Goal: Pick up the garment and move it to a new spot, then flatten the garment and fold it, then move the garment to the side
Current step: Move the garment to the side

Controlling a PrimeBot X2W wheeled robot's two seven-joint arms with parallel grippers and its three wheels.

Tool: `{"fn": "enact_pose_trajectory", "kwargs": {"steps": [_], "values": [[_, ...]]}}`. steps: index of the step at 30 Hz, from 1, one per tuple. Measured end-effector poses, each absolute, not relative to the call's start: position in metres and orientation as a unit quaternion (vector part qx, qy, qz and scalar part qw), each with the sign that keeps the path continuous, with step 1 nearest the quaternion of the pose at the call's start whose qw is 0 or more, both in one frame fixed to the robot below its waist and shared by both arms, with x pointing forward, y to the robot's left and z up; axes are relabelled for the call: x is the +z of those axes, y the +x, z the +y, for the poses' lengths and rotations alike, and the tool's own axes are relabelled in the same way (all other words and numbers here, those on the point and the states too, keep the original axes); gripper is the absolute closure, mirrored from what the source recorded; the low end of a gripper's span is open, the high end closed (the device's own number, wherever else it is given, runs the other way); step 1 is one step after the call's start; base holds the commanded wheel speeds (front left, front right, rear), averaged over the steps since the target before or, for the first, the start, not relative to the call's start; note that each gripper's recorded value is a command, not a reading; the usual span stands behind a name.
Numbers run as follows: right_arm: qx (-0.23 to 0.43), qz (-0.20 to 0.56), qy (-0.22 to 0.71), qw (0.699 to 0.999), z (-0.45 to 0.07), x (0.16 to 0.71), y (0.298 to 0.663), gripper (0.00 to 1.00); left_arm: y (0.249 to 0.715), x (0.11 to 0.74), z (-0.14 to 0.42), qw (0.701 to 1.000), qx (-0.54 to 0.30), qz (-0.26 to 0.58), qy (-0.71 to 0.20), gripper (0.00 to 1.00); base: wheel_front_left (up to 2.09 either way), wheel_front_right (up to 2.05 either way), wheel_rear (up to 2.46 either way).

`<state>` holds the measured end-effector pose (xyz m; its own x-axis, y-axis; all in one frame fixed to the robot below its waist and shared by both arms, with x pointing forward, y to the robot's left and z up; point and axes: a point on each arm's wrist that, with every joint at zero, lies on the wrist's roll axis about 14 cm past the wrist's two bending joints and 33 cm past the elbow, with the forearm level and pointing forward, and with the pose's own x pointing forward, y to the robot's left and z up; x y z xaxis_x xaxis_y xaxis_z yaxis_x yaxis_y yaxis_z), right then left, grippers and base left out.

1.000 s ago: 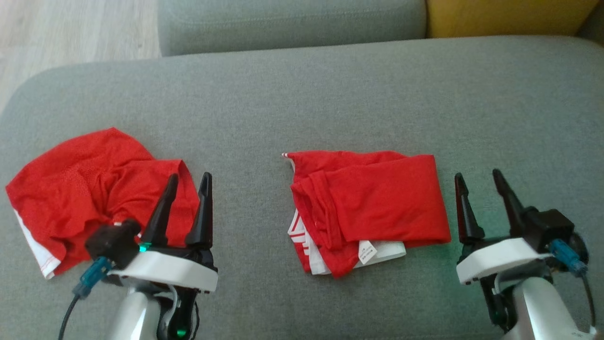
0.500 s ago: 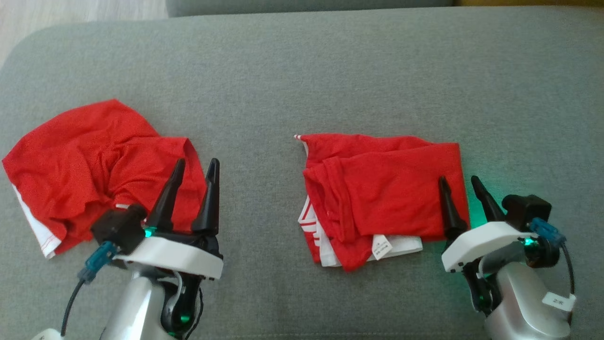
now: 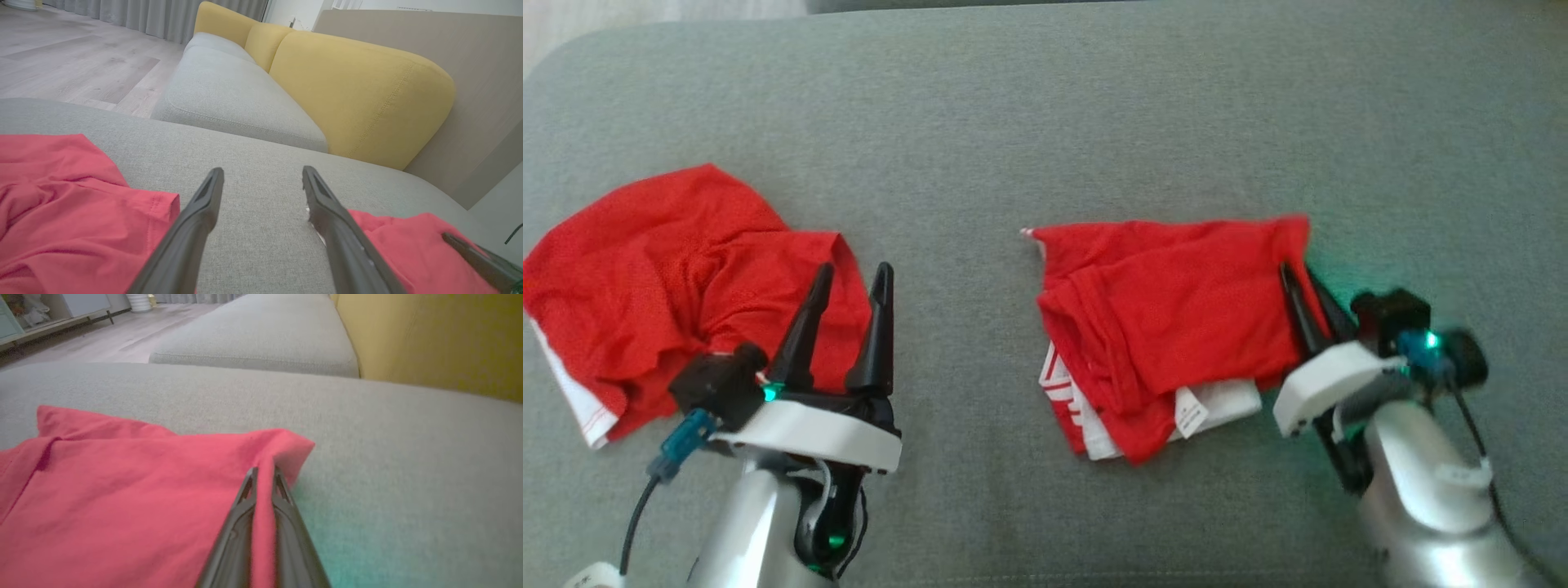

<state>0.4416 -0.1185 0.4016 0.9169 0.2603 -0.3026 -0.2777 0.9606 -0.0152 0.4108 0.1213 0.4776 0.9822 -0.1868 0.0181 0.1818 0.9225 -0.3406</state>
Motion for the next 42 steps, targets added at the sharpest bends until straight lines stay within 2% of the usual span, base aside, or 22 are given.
{"fn": "enact_pose_trajectory", "kwargs": {"steps": [5, 10, 11, 15, 21, 29, 36, 37, 38, 39, 42], "values": [[0.149, 0.115, -0.118, 0.975, -0.140, 0.433, 0.467, 1.00, 0.417, 0.474, 0.112, 0.978, -0.106, 0.013, -0.177, 0.00, 0.00, 0.00, 0.00], [0.115, 0.120, -0.187, 0.968, -0.200, 0.450, 0.491, 1.00, 0.433, 0.476, 0.103, 0.976, -0.120, 0.005, -0.180, 0.00, 0.00, 0.00, 0.00], [0.115, 0.120, -0.187, 0.968, -0.200, 0.450, 0.491, 1.00, 0.433, 0.476, 0.103, 0.976, -0.120, 0.005, -0.180, 0.00, 0.00, 0.00, 0.00], [0.057, 0.139, -0.194, 0.969, -0.253, 0.459, 0.506, 1.00, 0.446, 0.475, 0.093, 0.974, -0.133, 0.004, -0.183, 0.00, 0.00, 0.00, 0.00], [-0.037, 0.151, -0.152, 0.976, -0.307, 0.467, 0.517, 1.00, 0.455, 0.461, 0.088, 0.973, -0.138, 0.017, -0.186, 0.00, 0.00, 0.00, 0.00], [-0.082, 0.140, -0.135, 0.977, -0.325, 0.472, 0.522, 1.00, 0.457, 0.452, 0.088, 0.972, -0.141, 0.028, -0.184, 0.00, 0.00, 0.00, 0.00], [-0.084, 0.137, -0.132, 0.978, -0.326, 0.474, 0.519, 1.00, 0.458, 0.450, 0.088, 0.972, -0.142, 0.031, -0.185, 0.00, 0.00, 0.00, 0.00], [-0.084, 0.136, -0.130, 0.979, -0.326, 0.474, 0.518, 0.75, 0.458, 0.450, 0.088, 0.972, -0.142, 0.031, -0.185, 0.00, 0.00, 0.00, 0.00], [-0.084, 0.135, -0.127, 0.979, -0.325, 0.474, 0.518, 0.20, 0.458, 0.450, 0.088, 0.972, -0.143, 0.031, -0.185, 0.00, 0.00, 0.00, 0.00], [-0.084, 0.132, -0.124, 0.980, -0.324, 0.476, 0.518, 0.00, 0.459, 0.451, 0.087, 0.972, -0.143, 0.030, -0.184, 0.00, 0.00, 0.00, 0.00], [-0.075, 0.112, -0.130, 0.982, -0.317, 0.488, 0.521, 0.00, 0.460, 0.456, 0.088, 0.972, -0.144, 0.023, -0.183, 0.00, 0.00, 0.00, 0.00]]}}
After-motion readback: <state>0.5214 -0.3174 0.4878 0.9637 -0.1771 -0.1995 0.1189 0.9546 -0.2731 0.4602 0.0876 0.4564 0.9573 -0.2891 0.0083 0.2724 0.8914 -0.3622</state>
